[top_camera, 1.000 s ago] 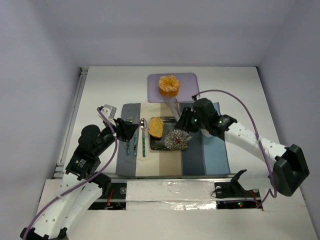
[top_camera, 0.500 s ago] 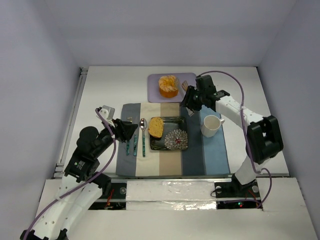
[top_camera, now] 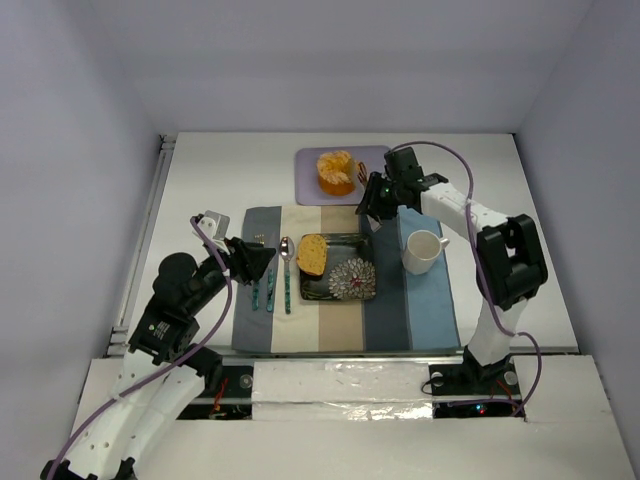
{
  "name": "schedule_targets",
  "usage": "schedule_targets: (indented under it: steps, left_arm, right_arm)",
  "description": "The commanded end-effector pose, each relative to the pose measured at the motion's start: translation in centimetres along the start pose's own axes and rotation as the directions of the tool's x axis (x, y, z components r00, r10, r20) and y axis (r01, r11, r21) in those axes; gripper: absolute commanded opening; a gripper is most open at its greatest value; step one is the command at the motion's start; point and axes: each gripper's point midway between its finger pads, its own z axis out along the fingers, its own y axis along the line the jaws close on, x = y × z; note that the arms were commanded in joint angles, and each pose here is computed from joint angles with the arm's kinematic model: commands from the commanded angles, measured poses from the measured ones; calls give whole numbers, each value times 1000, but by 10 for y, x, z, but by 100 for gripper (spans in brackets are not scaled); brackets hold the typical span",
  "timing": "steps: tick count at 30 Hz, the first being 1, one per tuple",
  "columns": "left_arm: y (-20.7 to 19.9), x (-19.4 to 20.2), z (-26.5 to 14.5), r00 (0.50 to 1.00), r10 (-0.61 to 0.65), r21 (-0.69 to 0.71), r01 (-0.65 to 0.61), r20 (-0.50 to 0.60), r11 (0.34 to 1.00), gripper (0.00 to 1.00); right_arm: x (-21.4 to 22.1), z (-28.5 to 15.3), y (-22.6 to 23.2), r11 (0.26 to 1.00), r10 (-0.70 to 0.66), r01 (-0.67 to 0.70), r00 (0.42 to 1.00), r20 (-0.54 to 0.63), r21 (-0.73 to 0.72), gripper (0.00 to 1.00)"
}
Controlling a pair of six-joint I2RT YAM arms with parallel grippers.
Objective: Place the bread
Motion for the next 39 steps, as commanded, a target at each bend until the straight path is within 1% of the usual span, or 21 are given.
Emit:
schedule_targets:
  steps: [1, 2, 4, 5, 7, 10, 11, 13, 14, 16, 17, 18, 19, 20, 21, 23, 24, 25, 27, 32, 39]
  left_arm:
    - [-1, -8, 0, 999, 21, 14, -22, 36, 1000, 36]
    - [-1, -9, 0, 999, 21, 15, -22, 35, 1000, 36]
    - [-1, -7, 1, 999, 21, 16, -21, 32, 1000, 36]
    - [1, -9, 1, 999, 20, 9, -20, 36, 1000, 36]
    - [0, -8, 1, 999, 20, 15, -20, 33, 1000, 36]
    - [0, -8, 1, 999, 19, 14, -20, 31, 1000, 36]
    - [1, -7, 2, 999, 19, 12, -19, 30, 1000, 36]
    - [0, -8, 1, 999, 19, 13, -20, 32, 1000, 36]
    - [0, -8, 1, 999, 19, 12, -19, 30, 1000, 36]
    - [0, -7, 1, 999, 18, 14, -18, 30, 1000, 36]
    - [0, -8, 1, 999, 18, 13, -18, 32, 1000, 36]
    - [1, -7, 2, 999, 18, 12, -18, 30, 1000, 36]
    - [1, -7, 2, 999, 17, 11, -17, 27, 1000, 36]
    - [1, -6, 2, 1000, 16, 11, -17, 26, 1000, 36]
    - [0, -6, 2, 1000, 15, 14, -15, 25, 1000, 36]
    - [1, -5, 4, 1000, 15, 13, -15, 19, 1000, 36]
    - [1, -5, 4, 1000, 15, 13, -15, 19, 1000, 36]
    - [2, -4, 5, 1000, 13, 10, -13, 12, 1000, 36]
    - [1, -3, 6, 1000, 13, 15, -13, 7, 1000, 36]
    - [2, -2, 6, 1000, 11, 11, -11, 4, 1000, 36]
    - [2, -3, 6, 1000, 12, 10, -12, 7, 1000, 35]
  right_arm:
    - [-17, -9, 20, 997, -19, 22, 999, 35, -76, 39]
    - [-14, -9, 17, 997, -15, 18, 999, 36, -69, 33]
    - [-20, -21, 24, 996, -11, 18, 997, 75, -90, 26]
    - [-21, -25, 26, 995, -11, 19, 996, 85, -99, 21]
    - [-23, -42, 34, 991, -11, 26, 993, 115, -130, 19]
    - [-19, -64, 44, 983, -15, 39, 991, 136, -180, 18]
    - [-22, -84, 53, 976, -23, 58, 986, 166, -210, 18]
    - [-6, -98, 55, 968, -26, 61, 990, 140, -245, 18]
    - [-3, -116, 60, 959, -35, 78, 987, 159, -272, 17]
    - [29, -121, 55, 959, -54, 80, 993, 105, -273, 17]
    - [43, -138, 62, 950, -76, 105, 991, 110, -295, 17]
    - [51, -143, 56, 952, -74, 102, 992, 105, -289, 17]
    - [66, -148, 58, 949, -90, 113, 992, 90, -294, 17]
    - [87, -146, 47, 956, -90, 102, 994, 54, -274, 17]
    - [96, -162, 45, 955, -93, 109, 993, 69, -277, 17]
    - [122, -170, 42, 958, -103, 109, 994, 36, -265, 17]
    - [136, -169, 27, 971, -90, 91, 996, 13, -221, 17]
    - [142, -181, 29, 967, -70, 74, 997, 26, -244, 17]
    - [162, -184, 17, 972, -56, 51, 998, -12, -228, 17]
    - [180, -205, 9, 969, -24, 20, 1000, -14, -248, 17]
    - [203, -201, -12, 980, -17, 1, 997, -81, -199, 17]
